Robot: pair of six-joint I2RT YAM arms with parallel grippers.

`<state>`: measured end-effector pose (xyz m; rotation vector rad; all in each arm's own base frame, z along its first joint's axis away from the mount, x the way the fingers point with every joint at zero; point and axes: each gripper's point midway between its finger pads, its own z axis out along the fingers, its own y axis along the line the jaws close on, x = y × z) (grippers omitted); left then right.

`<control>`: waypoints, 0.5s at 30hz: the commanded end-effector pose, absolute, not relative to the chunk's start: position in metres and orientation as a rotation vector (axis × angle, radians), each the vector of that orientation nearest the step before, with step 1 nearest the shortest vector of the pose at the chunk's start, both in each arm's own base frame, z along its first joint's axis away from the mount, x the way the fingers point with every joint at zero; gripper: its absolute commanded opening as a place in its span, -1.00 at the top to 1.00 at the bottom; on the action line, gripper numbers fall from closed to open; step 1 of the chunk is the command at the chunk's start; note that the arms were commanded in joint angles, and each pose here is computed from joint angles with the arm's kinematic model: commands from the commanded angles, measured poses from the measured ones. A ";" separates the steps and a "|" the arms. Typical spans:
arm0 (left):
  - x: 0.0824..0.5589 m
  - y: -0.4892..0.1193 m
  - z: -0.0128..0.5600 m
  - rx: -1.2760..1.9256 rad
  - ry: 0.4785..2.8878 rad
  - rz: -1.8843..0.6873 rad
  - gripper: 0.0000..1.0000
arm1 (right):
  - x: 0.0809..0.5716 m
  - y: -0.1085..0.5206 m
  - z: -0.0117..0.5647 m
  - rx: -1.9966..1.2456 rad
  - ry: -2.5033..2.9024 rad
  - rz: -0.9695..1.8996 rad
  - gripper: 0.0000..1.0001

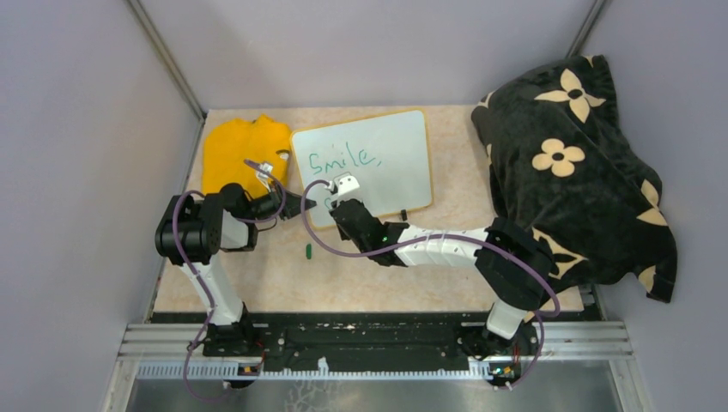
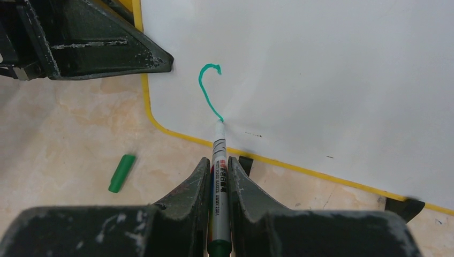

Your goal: Write a sentence on the whiteboard

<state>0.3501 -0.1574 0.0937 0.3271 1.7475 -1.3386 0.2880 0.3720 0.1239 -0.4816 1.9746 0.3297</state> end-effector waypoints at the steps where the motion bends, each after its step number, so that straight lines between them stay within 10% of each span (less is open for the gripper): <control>1: 0.357 -0.156 0.085 0.287 1.772 -1.317 1.00 | 0.291 0.380 0.143 -0.447 1.938 0.398 1.00; 15: 0.357 -0.156 0.084 0.285 1.774 -1.318 1.00 | 0.289 0.407 0.151 -0.484 1.920 0.465 1.00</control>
